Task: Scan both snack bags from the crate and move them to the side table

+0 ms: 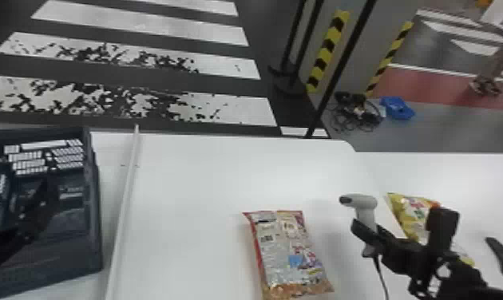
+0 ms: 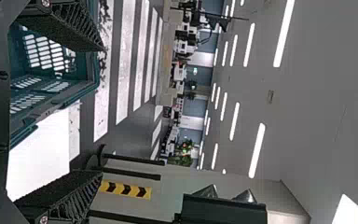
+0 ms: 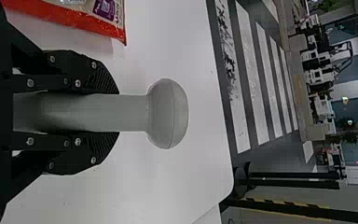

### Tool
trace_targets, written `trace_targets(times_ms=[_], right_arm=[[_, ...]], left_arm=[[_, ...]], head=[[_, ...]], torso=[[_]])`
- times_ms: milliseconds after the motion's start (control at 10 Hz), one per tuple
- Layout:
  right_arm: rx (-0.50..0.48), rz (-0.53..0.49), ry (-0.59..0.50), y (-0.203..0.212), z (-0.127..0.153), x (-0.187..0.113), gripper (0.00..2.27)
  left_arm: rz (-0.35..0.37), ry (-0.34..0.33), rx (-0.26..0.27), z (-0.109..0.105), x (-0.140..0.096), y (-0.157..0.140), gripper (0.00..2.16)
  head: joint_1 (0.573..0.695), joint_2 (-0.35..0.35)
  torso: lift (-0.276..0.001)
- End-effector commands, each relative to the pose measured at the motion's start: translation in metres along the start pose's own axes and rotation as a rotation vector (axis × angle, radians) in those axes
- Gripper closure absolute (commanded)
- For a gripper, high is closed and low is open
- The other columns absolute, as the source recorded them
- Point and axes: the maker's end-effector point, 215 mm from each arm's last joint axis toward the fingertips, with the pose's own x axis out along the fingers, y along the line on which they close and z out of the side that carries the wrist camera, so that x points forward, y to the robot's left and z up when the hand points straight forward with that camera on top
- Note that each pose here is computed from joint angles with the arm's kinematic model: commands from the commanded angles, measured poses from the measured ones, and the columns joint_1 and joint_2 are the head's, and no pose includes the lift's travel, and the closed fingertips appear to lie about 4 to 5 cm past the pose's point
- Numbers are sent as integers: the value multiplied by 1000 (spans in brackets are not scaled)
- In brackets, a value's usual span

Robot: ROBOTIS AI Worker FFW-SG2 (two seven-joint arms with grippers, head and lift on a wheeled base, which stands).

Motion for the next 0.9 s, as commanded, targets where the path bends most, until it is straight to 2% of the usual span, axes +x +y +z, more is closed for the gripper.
trace_targets(times_ms=[0, 600, 700, 800], right_arm=[[3, -10, 9, -15, -12, 14, 2243], [-18, -30, 82, -33, -46, 37, 2240], [-19, -30, 95, -30, -50, 43, 2159], [-17, -26, 92, -25, -51, 46, 1703]], left_arm=[[3, 5, 1, -2, -1, 1, 53], [-6, 2, 2, -1, 6, -1, 53], [-7, 1, 2, 0, 6, -2, 53], [-7, 1, 2, 0, 6, -2, 53]], head=[[695, -287], [695, -317], [695, -317], [695, -314]], torso=[[-95], [-95], [-95], [-95]])
